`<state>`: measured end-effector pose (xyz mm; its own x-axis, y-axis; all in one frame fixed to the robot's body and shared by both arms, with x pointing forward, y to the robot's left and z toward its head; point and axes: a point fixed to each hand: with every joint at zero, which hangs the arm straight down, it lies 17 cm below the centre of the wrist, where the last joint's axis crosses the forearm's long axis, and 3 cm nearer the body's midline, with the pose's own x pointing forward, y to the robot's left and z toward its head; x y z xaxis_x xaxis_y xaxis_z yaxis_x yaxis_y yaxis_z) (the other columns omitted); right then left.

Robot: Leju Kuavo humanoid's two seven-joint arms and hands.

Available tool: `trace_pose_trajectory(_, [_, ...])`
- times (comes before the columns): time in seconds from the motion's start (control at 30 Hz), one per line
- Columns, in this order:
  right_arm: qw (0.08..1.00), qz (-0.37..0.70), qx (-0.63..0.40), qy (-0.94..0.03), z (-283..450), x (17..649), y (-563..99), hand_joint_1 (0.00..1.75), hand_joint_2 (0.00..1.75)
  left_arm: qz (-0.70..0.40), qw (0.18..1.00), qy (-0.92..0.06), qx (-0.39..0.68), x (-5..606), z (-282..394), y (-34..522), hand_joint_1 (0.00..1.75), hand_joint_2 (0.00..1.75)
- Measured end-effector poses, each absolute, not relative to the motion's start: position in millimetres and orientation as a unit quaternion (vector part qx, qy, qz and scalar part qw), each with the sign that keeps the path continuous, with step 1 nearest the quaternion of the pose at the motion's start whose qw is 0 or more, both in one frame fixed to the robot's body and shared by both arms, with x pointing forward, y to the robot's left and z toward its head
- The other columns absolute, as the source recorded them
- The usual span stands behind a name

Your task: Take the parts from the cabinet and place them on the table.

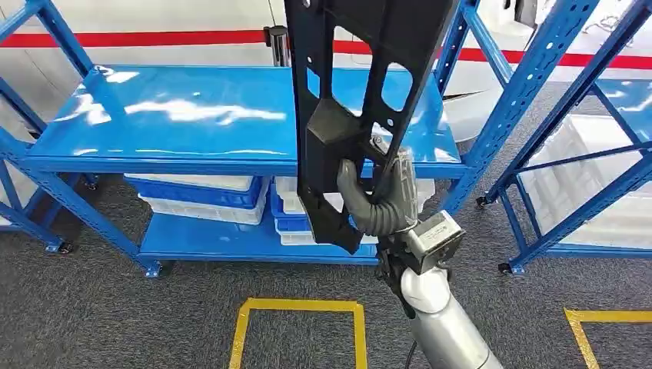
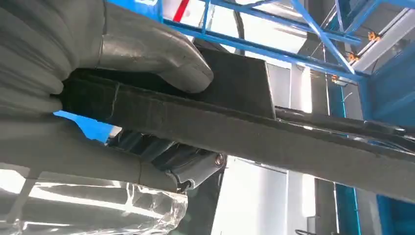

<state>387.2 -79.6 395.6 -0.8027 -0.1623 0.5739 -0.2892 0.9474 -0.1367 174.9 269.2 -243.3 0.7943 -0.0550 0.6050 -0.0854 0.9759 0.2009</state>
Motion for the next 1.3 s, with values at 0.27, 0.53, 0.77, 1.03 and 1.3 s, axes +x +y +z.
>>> trace_pose_trajectory(0.27, [0.293, 0.113, 0.116, -0.942, 391.7, 387.8, -81.9, 1.75, 1.75, 0.008, 0.941, -0.321, 0.110, 175.3, -243.1, 269.0, 0.00, 1.75])
trace_pose_trajectory(0.53, [0.288, 0.112, 0.117, -0.944, 394.7, 386.9, -81.9, 1.75, 1.75, 0.008, 0.941, -0.318, 0.112, 173.0, -244.0, 270.1, 0.00, 1.75])
trace_pose_trajectory(0.77, [0.292, 0.113, 0.117, -0.943, 390.6, 386.4, -82.0, 1.75, 1.75, 0.008, 0.942, -0.317, 0.112, 172.0, -244.3, 269.7, 0.00, 1.75])
trace_pose_trajectory(1.03, [0.290, 0.113, 0.112, -0.944, 389.5, 386.0, -85.2, 1.75, 1.75, 0.008, 0.940, -0.321, 0.112, 176.5, -242.8, 268.7, 0.00, 1.75])
trace_pose_trajectory(1.3, [0.292, 0.116, 0.109, -0.943, 386.8, 386.7, -87.2, 1.75, 1.75, 0.007, 0.941, -0.320, 0.112, 176.0, -243.1, 268.9, 0.00, 1.75])
